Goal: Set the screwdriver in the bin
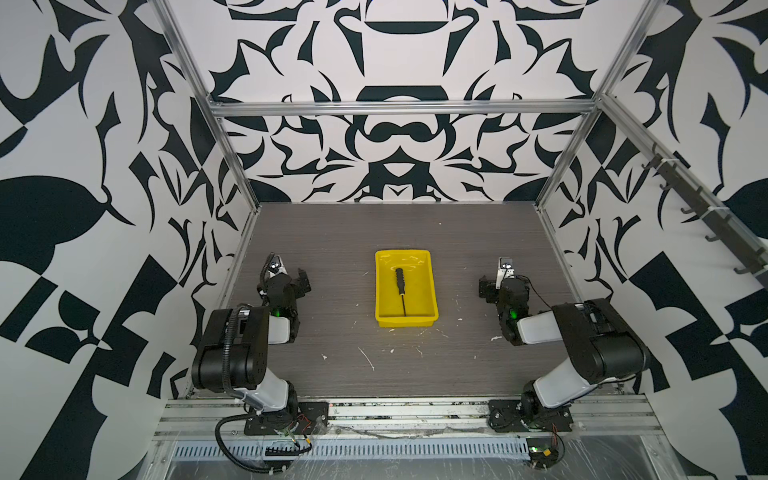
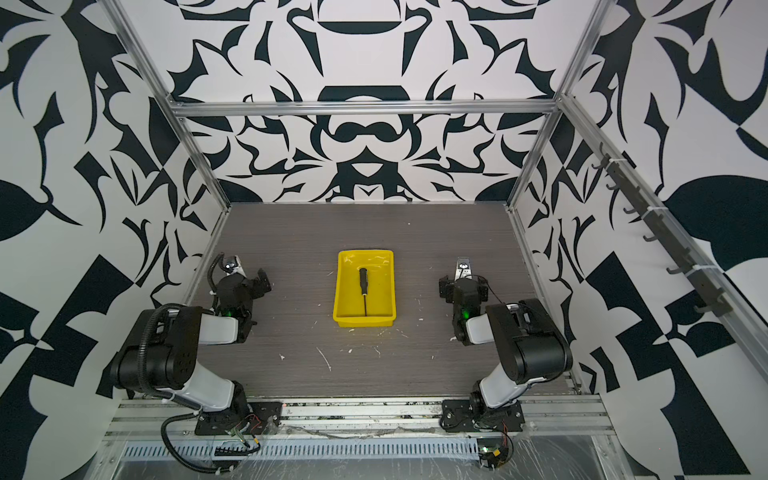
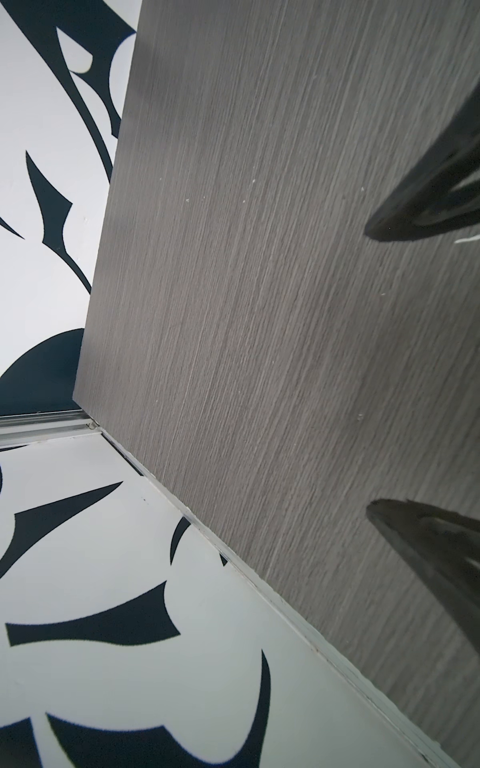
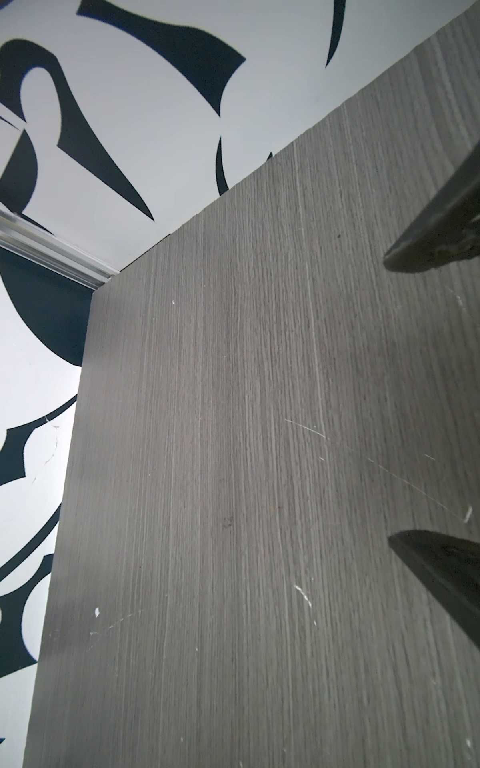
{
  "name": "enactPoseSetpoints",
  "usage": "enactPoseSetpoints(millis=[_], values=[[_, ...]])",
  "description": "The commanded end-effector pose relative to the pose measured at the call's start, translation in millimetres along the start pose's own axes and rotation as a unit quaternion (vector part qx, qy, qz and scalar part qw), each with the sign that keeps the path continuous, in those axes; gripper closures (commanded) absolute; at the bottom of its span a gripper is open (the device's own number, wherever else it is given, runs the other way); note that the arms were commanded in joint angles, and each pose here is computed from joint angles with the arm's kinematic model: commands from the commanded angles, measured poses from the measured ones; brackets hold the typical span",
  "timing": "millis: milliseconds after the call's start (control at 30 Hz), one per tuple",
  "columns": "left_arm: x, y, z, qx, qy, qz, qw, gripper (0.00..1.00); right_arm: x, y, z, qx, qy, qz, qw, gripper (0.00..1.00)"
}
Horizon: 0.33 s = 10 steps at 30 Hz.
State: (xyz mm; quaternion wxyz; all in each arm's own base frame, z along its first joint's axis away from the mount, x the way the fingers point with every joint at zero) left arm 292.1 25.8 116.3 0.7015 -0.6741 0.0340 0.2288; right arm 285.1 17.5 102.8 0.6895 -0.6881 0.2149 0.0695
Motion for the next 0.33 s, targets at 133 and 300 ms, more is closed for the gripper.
enactPoseSetpoints(millis=[133,300], values=[[1.2,-9.4,-0.9,-0.007,0.003,-0.019,1.000,0.01,1.2,-15.6,1.0,0.022,-0.005,-0.031,0.999,0.01],[1.2,-9.3,-1.0,-0.006,0.004,-0.019,1.000,0.01,1.0,-15.2,-0.1,0.021,-0.003,-0.030,0.999,0.01]])
Point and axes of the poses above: each gripper's point midway between its finger pads, its own x axis out along the fingers, its own z axis along the line the jaws close on, y = z × x, the point moved 10 cm from there along -x, back along the fingers, and after that the axes turned 7 degrees about x, right-handed, at the moved point
